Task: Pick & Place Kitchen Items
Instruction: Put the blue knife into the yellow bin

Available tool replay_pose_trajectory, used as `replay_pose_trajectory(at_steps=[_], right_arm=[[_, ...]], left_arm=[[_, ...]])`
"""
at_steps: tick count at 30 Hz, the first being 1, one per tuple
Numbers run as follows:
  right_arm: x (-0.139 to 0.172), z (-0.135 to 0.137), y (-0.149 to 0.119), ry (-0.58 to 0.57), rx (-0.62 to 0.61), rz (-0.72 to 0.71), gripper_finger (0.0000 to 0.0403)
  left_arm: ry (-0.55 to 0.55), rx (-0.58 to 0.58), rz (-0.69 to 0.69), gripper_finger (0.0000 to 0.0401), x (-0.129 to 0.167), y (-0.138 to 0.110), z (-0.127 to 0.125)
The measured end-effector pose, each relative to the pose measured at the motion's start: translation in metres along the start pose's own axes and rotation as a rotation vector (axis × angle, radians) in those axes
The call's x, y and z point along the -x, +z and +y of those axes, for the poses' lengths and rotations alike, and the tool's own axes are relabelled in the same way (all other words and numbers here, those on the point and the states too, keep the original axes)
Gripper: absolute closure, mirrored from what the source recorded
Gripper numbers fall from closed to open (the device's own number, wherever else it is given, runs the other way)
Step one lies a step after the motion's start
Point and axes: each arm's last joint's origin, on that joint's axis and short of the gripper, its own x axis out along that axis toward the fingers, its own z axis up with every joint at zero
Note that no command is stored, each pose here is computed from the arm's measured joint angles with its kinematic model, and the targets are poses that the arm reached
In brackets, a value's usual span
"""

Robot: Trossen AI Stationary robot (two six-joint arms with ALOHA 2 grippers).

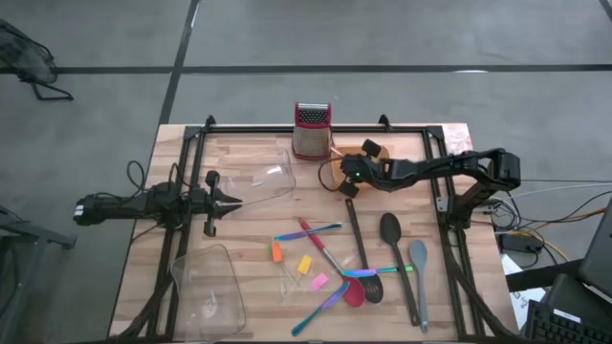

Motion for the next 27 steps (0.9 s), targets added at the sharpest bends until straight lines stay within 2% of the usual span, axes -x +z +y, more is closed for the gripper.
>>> replay_pose_trajectory(at_steps=[5,10,13,20,27], right_arm=[[0.016,0.017,0.019,0.072,0.029,-0.079,0.0344],[0.032,0.037,0.033,0.353,0.034,-0.142,0.0319],[0.042,0.049,0.036,0.505,0.08,-0.171,0.0303],[0.06,0.075,0.028,0.59,0.211,-0.214,0.0256],[0.071,0.091,0.024,0.636,0.207,-0.219,0.0206]], left_arm=[[0.0,0.0,0.0,0.0339,0.0,0.0,0.0],[0.0,0.0,0.0,0.0339,0.0,0.0,0.0],[0.0,0.0,0.0,0.0339,0.0,0.0,0.0],[0.0,0.0,0.0,0.0339,0.0,0.0,0.0],[0.0,0.0,0.0,0.0339,0.0,0.0,0.0]])
